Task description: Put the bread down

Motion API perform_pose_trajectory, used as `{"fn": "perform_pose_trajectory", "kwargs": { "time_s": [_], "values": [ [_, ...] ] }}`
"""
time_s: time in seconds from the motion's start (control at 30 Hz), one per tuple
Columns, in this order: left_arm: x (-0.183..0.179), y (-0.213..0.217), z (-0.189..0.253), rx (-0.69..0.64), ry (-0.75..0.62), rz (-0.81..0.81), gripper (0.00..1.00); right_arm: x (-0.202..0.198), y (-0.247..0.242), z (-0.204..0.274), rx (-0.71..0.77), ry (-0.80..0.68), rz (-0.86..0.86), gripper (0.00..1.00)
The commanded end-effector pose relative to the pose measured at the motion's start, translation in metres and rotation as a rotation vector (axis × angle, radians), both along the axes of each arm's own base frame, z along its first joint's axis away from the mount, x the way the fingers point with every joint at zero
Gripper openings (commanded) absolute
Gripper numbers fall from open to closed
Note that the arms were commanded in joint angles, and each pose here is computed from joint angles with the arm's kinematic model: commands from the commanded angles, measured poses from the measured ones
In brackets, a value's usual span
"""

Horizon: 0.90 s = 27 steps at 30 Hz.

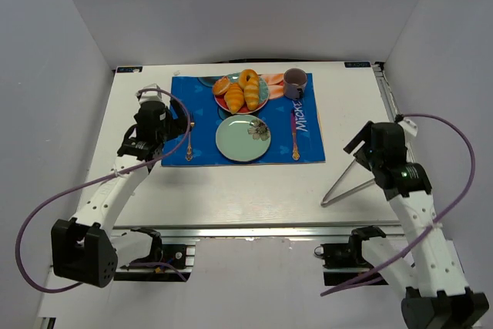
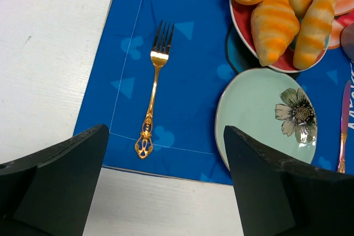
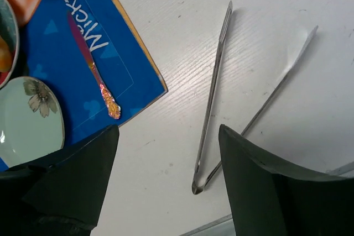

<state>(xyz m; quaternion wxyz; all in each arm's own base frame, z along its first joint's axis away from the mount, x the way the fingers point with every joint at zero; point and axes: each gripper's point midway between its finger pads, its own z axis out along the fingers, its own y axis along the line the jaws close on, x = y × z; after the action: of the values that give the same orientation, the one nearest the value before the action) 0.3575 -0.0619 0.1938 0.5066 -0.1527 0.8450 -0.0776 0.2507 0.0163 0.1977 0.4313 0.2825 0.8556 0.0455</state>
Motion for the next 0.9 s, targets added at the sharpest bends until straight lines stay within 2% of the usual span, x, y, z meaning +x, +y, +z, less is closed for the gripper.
{"fn": "perform_pose_trajectory", "kwargs": {
  "time_s": [0.0,0.03,0.07,0.23,0.43,0.67,0.87],
  "values": [
    [0.008,-0.002,0.022,0.006,-0.031,-0.019,0.96,-0.028,-0.006,-0.015,0.008,0.059,-0.041,0.80],
    [0.008,-0.003,0.022,0.007,-0.025,-0.023,0.96,-0.036,-0.008,-0.017,0.012,0.070,-0.051,0.88],
    [0.010,-0.005,0.023,0.009,-0.021,-0.034,0.96,-0.041,-0.009,-0.024,0.019,0.089,-0.066,0.89],
    [0.013,-0.008,0.018,0.021,0.002,-0.059,0.96,-0.058,-0.005,-0.052,0.085,0.140,-0.104,0.89],
    [0.011,-0.011,0.008,0.010,0.016,-0.074,0.96,-0.064,0.001,-0.109,0.098,0.301,-0.131,0.89],
    [0.010,-0.016,0.003,-0.029,0.028,-0.080,0.96,-0.030,0.010,-0.132,0.109,0.299,-0.107,0.89],
    [0.010,-0.020,-0.001,-0.052,0.029,-0.086,0.96,-0.017,0.011,-0.152,0.076,0.362,-0.098,0.89]
  ]
}}
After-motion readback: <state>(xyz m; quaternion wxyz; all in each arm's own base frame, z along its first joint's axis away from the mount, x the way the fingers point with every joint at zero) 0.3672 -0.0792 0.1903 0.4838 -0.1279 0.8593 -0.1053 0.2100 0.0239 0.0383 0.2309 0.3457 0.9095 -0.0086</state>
